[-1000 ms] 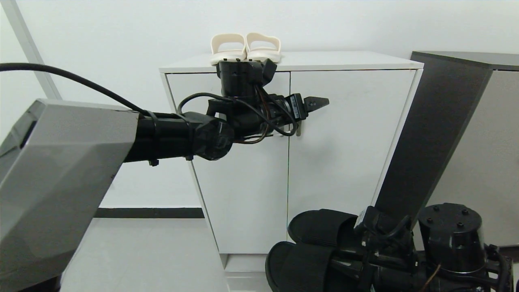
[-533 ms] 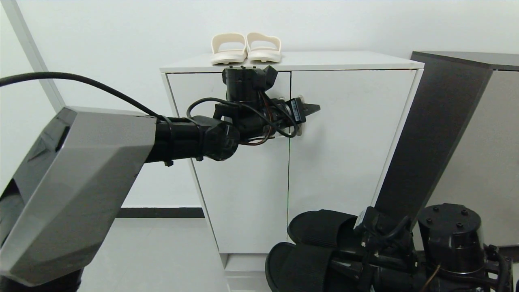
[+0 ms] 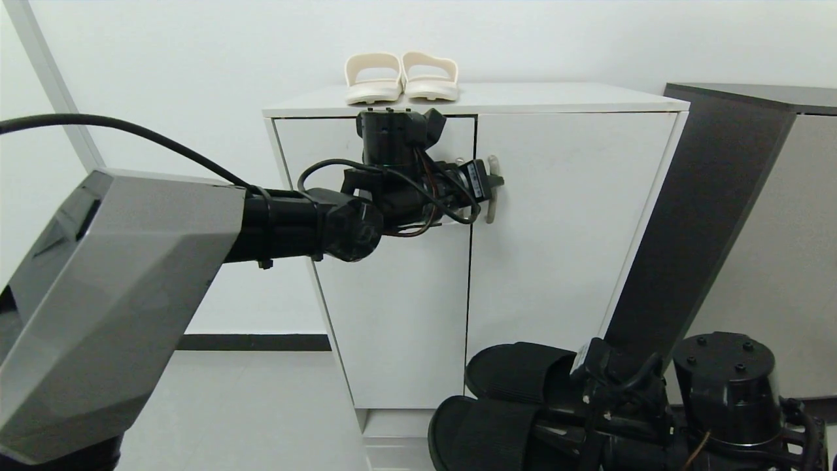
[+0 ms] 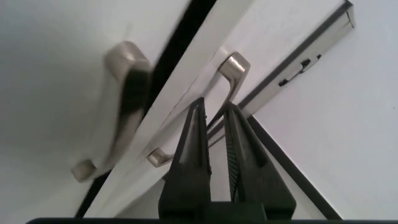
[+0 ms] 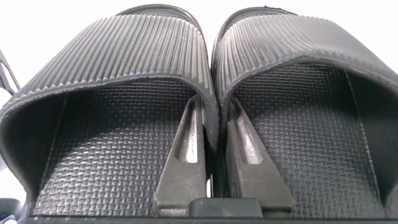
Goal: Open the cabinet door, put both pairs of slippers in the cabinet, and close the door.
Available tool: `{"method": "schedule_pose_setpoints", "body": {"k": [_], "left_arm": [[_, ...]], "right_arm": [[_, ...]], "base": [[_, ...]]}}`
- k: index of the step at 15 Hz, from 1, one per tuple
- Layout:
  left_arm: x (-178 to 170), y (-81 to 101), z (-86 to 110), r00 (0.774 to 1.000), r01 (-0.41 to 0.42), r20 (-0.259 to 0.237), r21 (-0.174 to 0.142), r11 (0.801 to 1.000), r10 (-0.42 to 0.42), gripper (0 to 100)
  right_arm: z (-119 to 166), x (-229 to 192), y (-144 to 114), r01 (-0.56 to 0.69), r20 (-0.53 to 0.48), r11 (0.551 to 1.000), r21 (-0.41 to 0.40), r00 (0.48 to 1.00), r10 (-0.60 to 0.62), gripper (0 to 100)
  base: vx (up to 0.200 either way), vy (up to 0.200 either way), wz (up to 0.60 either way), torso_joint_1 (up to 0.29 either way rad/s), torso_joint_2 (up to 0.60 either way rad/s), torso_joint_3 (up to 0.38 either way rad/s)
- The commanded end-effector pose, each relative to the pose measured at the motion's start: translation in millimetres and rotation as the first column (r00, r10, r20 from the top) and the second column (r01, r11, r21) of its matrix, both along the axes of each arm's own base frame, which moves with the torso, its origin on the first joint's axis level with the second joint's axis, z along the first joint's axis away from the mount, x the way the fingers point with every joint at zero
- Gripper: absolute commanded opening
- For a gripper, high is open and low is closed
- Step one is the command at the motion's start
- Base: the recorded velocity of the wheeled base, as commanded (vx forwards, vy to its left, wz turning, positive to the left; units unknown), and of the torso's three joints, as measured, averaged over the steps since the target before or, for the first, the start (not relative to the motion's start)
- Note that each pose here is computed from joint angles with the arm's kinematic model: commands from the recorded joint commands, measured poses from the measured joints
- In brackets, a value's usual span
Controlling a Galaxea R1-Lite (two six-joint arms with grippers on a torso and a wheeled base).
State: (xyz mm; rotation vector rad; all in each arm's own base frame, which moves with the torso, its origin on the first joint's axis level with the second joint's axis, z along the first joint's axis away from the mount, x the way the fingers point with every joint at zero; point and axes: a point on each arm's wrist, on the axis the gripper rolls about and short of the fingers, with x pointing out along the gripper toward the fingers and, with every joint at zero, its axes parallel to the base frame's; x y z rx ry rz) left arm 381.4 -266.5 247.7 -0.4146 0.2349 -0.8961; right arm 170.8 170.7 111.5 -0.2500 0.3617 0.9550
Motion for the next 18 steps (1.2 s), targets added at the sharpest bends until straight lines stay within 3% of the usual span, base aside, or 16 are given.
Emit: {"method": "schedule_pose_setpoints", "body": {"k": [1, 7, 12, 15, 18], "left_arm": [[-14, 0.0, 3.6, 1.000, 0.017, 0.001, 0.001, 1.000, -0.017, 0], [-63, 24.1, 1.9, 0.999, 0.039, 0.006, -0.001, 0.999, -0.039, 0], [-110, 58.6, 8.7, 0.999, 0.037, 0.028, -0.015, 0.999, -0.037, 0], [-93, 68.8, 5.7, 0.999, -0.007, 0.032, -0.020, 1.000, 0.008, 0], [-55, 61.0, -5.6, 0.999, -0.041, 0.024, -0.020, 0.999, 0.042, 0]], "right_arm": [[0, 0, 0, -0.002, -0.001, 1.000, -0.001, 1.000, 0.002, 0], [-3, -11, 1, -0.050, 0.003, 0.999, -0.018, 0.999, 0.050, 0], [-1, -18, 2, -0.093, 0.000, 0.996, -0.008, 0.996, 0.093, 0], [-2, -20, 3, -0.103, -0.002, 0.995, -0.012, 0.995, 0.103, 0], [-2, -20, 3, -0.104, -0.002, 0.994, -0.012, 0.995, 0.104, 0]], "base": [[0.000, 0.000, 0.00, 0.000, 0.00, 0.000], [0.000, 0.000, 0.00, 0.000, 0.00, 0.000], [0.000, 0.000, 0.00, 0.000, 0.00, 0.000], [0.000, 0.000, 0.00, 0.000, 0.00, 0.000], [0.000, 0.000, 0.00, 0.000, 0.00, 0.000]]}}
